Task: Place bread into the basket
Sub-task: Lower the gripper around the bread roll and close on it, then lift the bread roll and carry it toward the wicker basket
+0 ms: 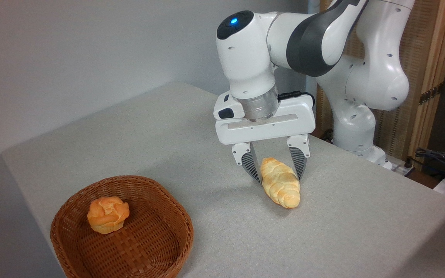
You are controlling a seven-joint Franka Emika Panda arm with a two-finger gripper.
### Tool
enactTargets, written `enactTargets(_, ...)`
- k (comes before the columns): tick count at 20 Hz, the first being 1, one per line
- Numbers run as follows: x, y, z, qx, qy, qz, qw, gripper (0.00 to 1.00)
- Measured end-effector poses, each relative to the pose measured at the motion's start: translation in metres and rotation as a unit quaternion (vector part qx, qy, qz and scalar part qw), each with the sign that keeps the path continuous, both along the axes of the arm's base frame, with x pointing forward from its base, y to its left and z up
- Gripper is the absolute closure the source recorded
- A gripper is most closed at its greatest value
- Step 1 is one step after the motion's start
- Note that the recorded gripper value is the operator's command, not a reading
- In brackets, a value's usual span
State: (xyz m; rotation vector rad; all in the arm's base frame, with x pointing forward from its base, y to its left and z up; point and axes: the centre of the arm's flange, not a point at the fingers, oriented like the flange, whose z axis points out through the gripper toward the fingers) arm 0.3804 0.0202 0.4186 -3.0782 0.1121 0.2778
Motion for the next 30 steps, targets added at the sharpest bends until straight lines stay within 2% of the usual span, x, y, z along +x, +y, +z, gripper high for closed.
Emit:
enactTargets(1, 0.0, 0.0, -0.001, 0.0, -0.002, 0.0, 1.0, 0.01)
enactTargets(3, 0.001, 0.0, -0.001, 0.0, -0.006, -0.001, 1.0, 0.13)
enactTargets(6, 0.001, -0.001, -0.001, -0.001, -0.007, -0.006, 1.0, 0.38)
enactTargets(7, 0.001, -0.001, -0.001, -0.002, -0.006, -0.012, 0.9999, 0.43)
enactTargets(10, 0.001, -0.002, -0.001, -0.004, -0.006, -0.025, 0.9997, 0.5)
enactTargets(20, 0.001, -0.003, -0.001, -0.006, -0.005, -0.038, 0.9993, 0.53)
enactTargets(22, 0.003, -0.003, 0.001, -0.008, -0.008, -0.052, 0.9986, 0.52)
enactTargets(24, 0.012, -0.004, 0.015, -0.01, -0.026, -0.076, 0.9967, 0.52)
enactTargets(26, 0.029, -0.015, 0.042, -0.007, -0.054, -0.12, 0.9913, 0.51)
enactTargets(30, 0.071, -0.048, 0.083, 0.002, -0.088, -0.204, 0.975, 0.48)
